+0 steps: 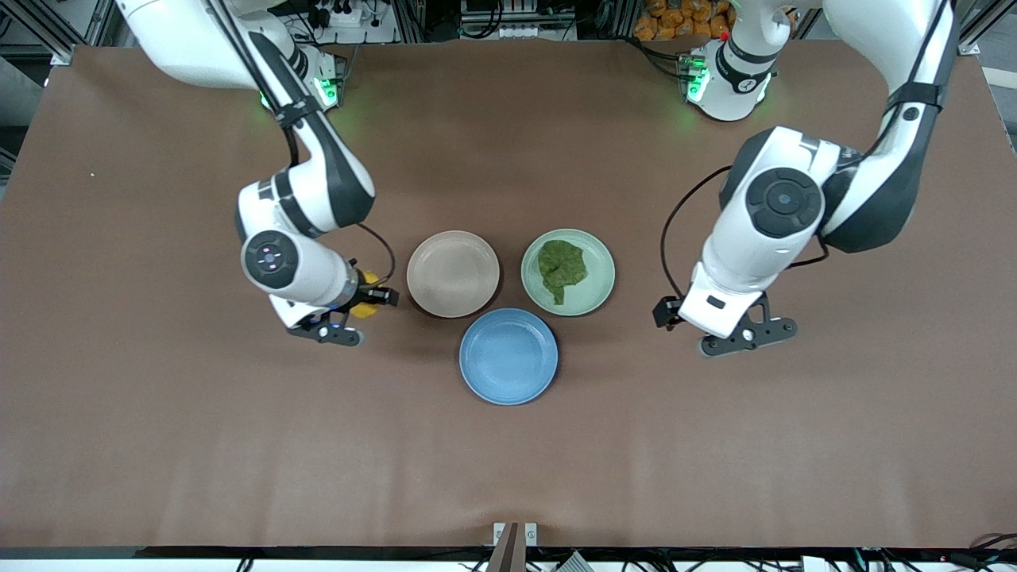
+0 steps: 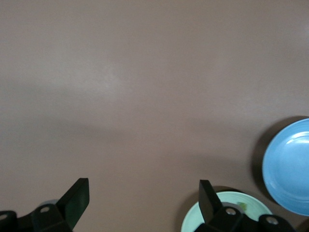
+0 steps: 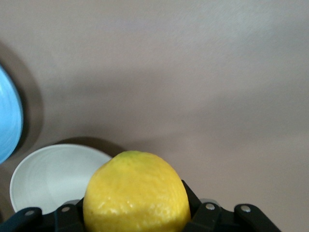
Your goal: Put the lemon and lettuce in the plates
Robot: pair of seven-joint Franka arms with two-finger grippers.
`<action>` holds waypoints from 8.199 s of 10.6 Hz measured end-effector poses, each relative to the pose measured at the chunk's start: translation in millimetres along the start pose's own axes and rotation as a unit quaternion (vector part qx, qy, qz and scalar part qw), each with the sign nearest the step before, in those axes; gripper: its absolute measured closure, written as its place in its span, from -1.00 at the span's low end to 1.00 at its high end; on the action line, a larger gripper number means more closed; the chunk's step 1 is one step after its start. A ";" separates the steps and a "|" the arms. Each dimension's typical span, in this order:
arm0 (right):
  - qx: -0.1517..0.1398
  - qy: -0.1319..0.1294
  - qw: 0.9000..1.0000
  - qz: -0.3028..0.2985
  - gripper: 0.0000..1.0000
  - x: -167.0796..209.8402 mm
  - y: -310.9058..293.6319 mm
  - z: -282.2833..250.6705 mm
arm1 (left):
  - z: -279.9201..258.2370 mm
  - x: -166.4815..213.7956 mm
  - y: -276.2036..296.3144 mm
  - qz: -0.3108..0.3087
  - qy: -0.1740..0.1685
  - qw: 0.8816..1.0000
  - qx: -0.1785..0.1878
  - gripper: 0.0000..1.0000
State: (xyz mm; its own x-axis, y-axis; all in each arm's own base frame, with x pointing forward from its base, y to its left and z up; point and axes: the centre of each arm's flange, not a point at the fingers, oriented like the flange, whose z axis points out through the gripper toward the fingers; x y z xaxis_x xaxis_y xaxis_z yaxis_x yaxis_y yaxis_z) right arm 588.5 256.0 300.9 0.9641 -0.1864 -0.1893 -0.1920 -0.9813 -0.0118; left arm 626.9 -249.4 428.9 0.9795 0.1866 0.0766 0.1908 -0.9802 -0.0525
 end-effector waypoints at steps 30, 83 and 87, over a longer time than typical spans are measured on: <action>-0.046 0.035 0.997 0.059 -1.00 -34.3 -109.4 79.7 | -120.5 29.5 -172.7 0.080 -0.027 0.996 0.005 -1.00; -0.020 0.061 0.994 -0.091 -1.00 -19.8 308.4 -309.9 | -203.9 -20.1 -224.3 0.081 -0.045 0.996 -0.012 -1.00; -0.020 0.070 0.993 -0.091 -1.00 -17.0 308.7 -310.8 | -204.2 -20.2 -224.3 0.081 -0.044 0.996 -0.012 -1.00</action>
State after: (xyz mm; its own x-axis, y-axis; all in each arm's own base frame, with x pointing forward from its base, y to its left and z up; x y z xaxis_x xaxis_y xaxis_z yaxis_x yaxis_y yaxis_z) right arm 569.9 -58.6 605.6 0.9987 -0.0084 -0.0500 -0.0080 -0.9999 0.0068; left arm 551.0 -46.8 642.5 0.9994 0.0300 -0.0192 0.0293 -0.9990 -0.0335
